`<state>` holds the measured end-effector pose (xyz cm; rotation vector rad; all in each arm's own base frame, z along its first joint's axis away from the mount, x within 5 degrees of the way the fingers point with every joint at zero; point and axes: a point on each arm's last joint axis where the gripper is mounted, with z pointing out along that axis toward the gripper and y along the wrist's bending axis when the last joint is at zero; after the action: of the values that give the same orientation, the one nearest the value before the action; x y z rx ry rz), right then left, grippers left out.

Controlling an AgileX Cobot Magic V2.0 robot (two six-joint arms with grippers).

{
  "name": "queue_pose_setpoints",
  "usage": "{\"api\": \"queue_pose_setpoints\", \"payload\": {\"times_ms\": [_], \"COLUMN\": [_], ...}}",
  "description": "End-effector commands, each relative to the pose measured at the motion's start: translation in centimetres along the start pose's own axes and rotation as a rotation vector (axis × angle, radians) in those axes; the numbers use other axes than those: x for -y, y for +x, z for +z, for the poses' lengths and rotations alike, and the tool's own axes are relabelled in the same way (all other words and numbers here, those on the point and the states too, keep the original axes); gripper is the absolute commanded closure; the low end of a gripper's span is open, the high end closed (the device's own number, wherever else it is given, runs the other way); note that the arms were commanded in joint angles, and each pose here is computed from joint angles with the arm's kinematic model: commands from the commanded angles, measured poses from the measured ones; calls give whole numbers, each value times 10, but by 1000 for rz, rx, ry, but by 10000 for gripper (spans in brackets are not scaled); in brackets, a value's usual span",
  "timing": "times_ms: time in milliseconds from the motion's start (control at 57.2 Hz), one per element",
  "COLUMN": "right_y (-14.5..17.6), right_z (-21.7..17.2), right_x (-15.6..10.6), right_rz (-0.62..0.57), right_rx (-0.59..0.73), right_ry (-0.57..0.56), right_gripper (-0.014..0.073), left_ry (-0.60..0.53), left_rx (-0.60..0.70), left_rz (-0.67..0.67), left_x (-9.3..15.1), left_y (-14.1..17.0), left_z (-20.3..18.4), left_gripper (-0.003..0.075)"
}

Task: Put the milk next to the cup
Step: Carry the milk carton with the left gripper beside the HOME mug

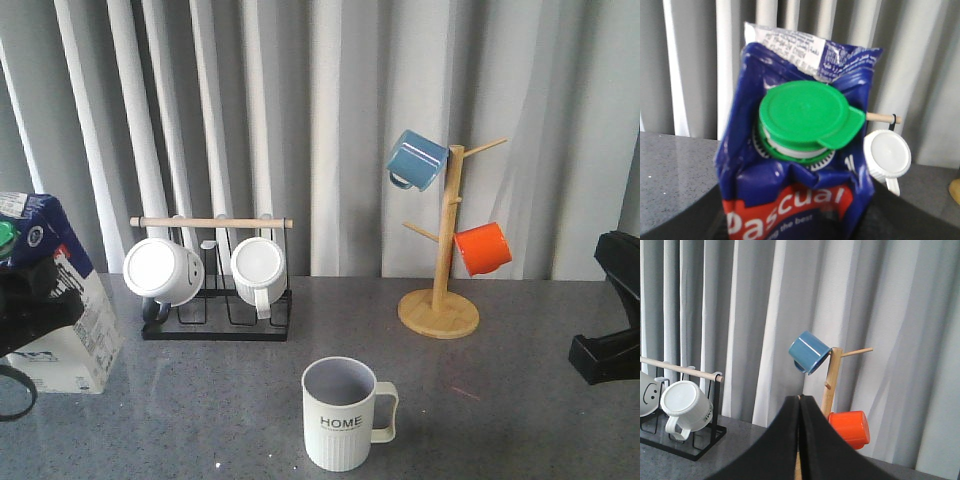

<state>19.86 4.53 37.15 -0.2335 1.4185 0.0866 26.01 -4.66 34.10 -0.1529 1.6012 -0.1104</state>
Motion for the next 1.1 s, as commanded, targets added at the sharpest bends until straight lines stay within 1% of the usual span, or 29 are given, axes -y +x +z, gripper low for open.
{"api": "queue_pose_setpoints", "payload": {"times_ms": [0,70,122,332,525,612,735,892,1084], "right_y": [-19,-19,-19,-19,-19,-19,-19,-19,-19], "right_z": [-1,-1,-1,-1,-1,-1,-1,-1,-1], "right_x": [4,4,4,4,4,4,4,4,4], "right_rz": [-8,-8,-8,-8,-8,-8,-8,-8,-8], "right_rx": [109,109,109,109,110,110,110,110,110], "right_ry": [21,21,21,21,21,21,21,21,21], "right_gripper": [603,603,603,603,603,603,603,603,603], "left_ry": [-133,-184,-184,-17,30,27,19,2,12], "left_rx": [61,42,38,-2,-52,-80,-132,-171,-166], "left_rz": [-40,-27,-6,8,25,38,42,-29,-56], "left_x": [6,16,27,87,126,136,142,146,154], "left_y": [-22,-22,-21,-13,7,19,39,57,57], "left_z": [-10,-10,-7,1,14,21,31,38,45], "left_gripper": [647,647,647,647,647,647,647,647,647]}}
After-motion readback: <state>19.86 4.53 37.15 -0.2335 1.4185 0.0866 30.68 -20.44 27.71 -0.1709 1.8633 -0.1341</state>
